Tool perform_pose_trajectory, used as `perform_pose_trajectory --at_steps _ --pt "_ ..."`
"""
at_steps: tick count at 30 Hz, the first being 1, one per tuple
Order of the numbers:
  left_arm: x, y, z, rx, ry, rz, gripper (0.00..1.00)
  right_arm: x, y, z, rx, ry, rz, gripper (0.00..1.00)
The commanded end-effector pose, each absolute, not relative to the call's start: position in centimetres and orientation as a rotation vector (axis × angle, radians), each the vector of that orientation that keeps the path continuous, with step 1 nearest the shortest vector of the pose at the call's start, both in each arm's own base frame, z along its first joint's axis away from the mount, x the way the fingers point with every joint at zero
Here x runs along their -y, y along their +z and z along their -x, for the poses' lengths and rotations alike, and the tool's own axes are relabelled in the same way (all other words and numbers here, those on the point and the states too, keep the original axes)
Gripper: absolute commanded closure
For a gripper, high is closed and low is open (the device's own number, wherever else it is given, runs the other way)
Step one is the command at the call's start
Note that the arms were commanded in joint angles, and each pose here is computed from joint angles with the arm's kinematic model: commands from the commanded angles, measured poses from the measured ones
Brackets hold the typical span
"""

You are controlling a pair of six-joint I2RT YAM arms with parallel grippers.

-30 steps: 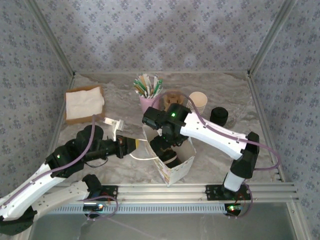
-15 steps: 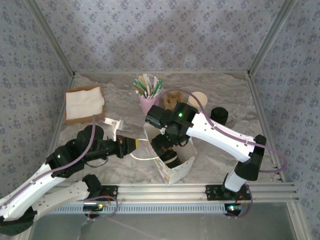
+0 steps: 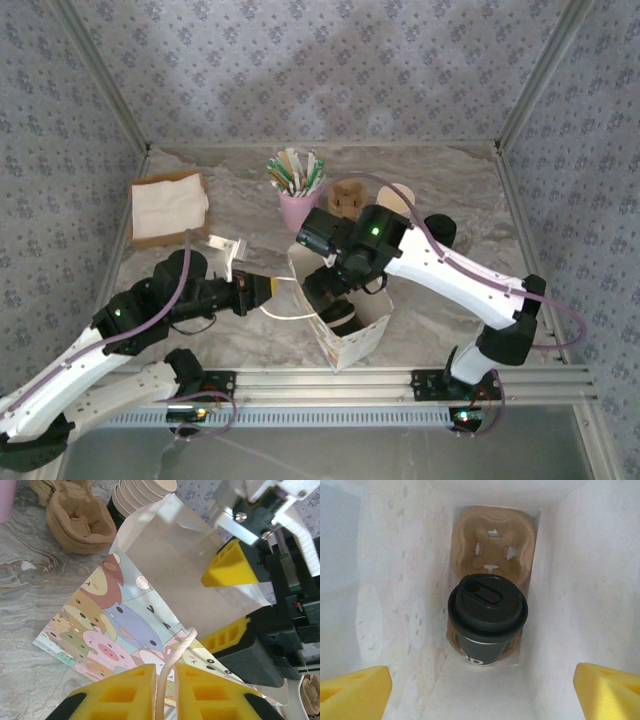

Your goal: Pack the takeout coffee

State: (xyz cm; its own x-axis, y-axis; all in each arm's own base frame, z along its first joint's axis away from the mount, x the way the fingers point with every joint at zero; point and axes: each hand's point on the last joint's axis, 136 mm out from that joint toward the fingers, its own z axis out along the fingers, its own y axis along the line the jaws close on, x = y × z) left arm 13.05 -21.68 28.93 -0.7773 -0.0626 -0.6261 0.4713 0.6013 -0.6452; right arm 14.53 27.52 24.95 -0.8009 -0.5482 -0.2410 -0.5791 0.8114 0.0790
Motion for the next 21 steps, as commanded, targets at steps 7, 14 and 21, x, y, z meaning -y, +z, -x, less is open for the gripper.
perform_pose_trajectory --at_steps 7,14,21 --pt "21.6 28.6 -13.2 -2.209 -1.129 -0.327 0.82 -26.8 28.1 -13.9 -2.715 0.324 0.83 0.04" --pt "21.6 28.7 -13.2 -2.206 -1.127 -0.322 0.82 -26.9 29.7 -13.4 -2.671 0.424 0.819 0.04" --pt "21.5 28.8 -13.2 -2.205 -1.127 -0.321 0.79 -26.7 31.4 -13.0 -2.606 0.529 0.801 0.04"
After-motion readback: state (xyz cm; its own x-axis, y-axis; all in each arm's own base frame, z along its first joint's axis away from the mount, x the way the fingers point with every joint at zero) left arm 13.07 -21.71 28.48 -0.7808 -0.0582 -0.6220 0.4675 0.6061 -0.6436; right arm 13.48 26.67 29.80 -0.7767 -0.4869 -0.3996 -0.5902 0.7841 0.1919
